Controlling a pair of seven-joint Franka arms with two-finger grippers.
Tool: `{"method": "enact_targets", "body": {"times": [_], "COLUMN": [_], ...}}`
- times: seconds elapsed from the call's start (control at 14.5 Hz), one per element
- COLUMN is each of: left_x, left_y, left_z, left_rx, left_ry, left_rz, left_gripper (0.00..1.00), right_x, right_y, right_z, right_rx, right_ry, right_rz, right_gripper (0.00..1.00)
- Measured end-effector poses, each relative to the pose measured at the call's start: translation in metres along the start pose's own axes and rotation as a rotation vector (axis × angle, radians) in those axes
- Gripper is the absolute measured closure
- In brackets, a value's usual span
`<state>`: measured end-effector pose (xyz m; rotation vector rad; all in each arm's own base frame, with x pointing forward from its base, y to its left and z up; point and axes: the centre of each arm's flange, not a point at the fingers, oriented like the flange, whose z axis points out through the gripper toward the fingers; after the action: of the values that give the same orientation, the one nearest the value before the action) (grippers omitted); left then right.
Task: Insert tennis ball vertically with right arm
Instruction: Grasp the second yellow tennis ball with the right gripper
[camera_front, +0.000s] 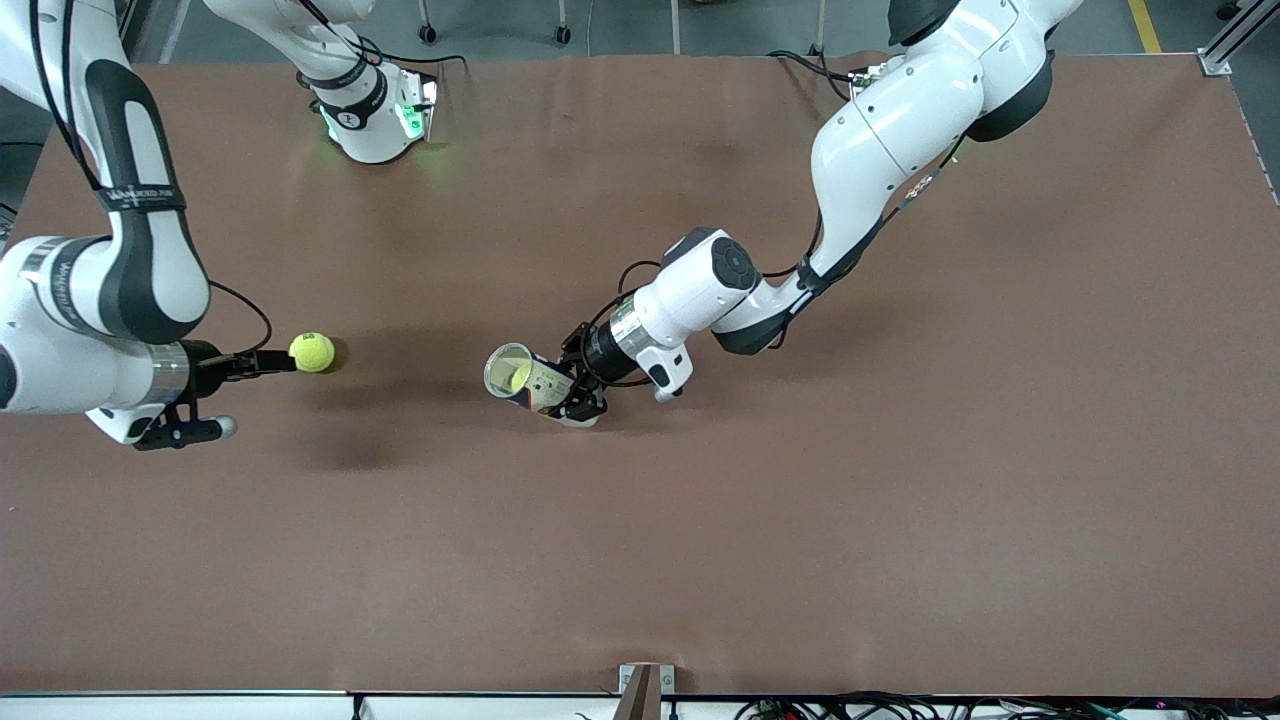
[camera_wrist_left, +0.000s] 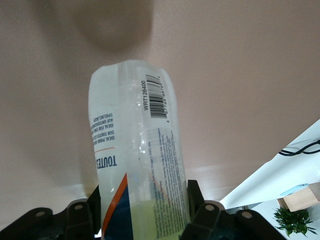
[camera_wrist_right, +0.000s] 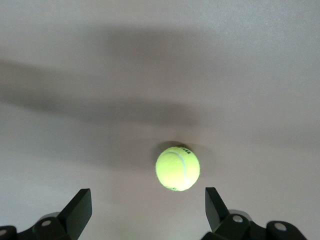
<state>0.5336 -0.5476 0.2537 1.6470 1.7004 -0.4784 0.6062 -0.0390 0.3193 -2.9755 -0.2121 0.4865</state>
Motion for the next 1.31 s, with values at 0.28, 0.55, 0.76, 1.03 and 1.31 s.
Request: {"method": "enact_targets", "body": {"times": [0.28, 0.55, 0.76, 1.03, 1.31], "left_x": [0.000, 0.000, 0.000, 0.000, 0.000], "left_y": [0.000, 0.000, 0.000, 0.000, 0.000], "left_z": [0.000, 0.000, 0.000, 0.000, 0.000], "left_rx": [0.000, 0.000, 0.000, 0.000, 0.000], "left_ry": [0.000, 0.000, 0.000, 0.000, 0.000], "left_rz": [0.000, 0.000, 0.000, 0.000, -0.001], "left_gripper": [0.33, 0.33, 0.33, 0.31, 0.30], "right_x": [-0.007, -0.017, -0.022, -0.022, -0.025], "right_y": [0.006, 0.009, 0.010, 0.010, 0.015], "right_z": [0.045, 0.089, 0.101, 0.104, 0.114], "right_rx": [-0.021, -0.028, -0.028, -0.031, -0.030], "right_ry": [-0.022, -0.016, -0.025, -0.024, -0.025], "right_rz": [0.000, 0.003, 0.004, 0.003, 0.012], "right_gripper": [0.00, 0.00, 0.00, 0.00, 0.00]}}
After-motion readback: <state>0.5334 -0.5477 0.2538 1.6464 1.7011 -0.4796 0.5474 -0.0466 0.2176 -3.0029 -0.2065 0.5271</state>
